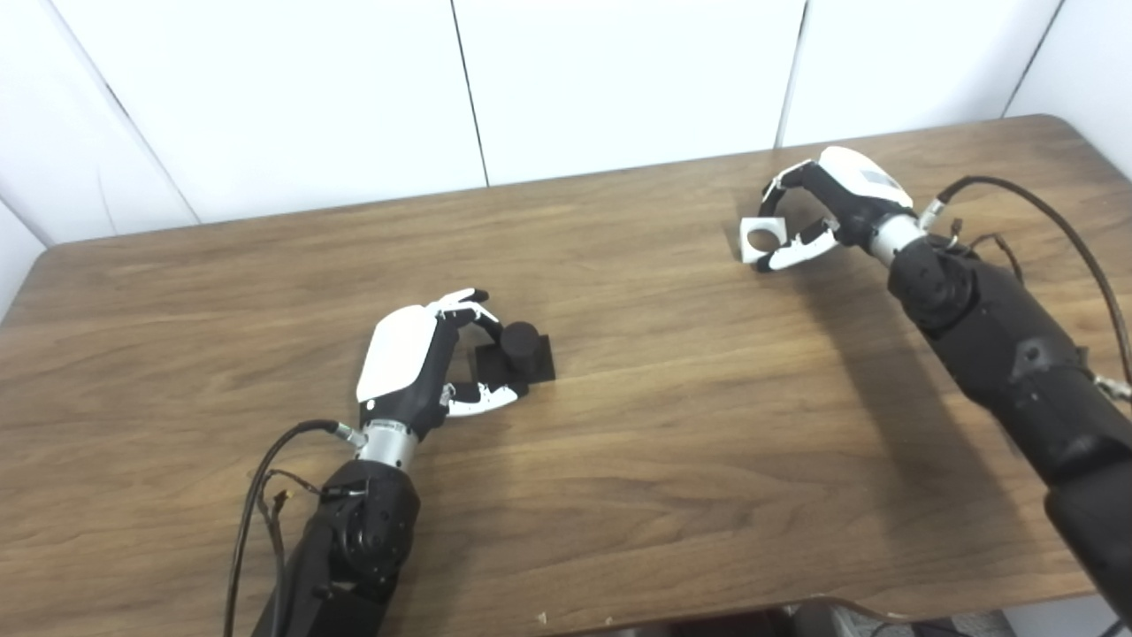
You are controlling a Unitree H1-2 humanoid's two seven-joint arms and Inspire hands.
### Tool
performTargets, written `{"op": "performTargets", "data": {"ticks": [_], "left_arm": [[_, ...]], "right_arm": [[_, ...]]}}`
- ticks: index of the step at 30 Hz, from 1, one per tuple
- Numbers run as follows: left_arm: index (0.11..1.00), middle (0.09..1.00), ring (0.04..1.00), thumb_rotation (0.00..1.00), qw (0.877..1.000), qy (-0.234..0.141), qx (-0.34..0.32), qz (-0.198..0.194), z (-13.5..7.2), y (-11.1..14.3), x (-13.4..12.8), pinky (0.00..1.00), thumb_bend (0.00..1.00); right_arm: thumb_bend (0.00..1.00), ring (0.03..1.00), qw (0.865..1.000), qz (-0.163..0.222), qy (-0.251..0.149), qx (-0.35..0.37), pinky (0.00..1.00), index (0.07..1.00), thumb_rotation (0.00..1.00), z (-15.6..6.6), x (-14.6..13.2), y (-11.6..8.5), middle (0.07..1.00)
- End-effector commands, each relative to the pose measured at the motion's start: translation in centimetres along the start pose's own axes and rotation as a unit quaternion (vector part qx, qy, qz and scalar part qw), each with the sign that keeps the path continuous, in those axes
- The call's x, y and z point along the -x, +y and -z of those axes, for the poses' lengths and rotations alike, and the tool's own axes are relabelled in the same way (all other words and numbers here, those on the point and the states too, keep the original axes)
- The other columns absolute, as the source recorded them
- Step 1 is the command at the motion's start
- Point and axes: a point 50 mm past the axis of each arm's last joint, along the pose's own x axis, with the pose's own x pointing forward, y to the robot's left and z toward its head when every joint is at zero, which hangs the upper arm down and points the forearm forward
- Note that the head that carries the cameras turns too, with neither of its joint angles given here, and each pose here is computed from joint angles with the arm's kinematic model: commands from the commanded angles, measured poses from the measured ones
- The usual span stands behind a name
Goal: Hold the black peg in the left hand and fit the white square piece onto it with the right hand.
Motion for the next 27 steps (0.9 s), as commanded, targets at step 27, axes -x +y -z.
{"op": "performTargets", "data": {"ticks": [27], "left_arm": [[0.491,0.841,0.832,0.08,0.996,0.053,-0.013,0.068,1.4,-2.9,0.7,0.64,0.52]], "right_arm": [[0.52,0.867,0.965,0.059,-0.243,-0.083,0.79,0.482,0.15,-15.7,5.4,-4.7,0.771]]}}
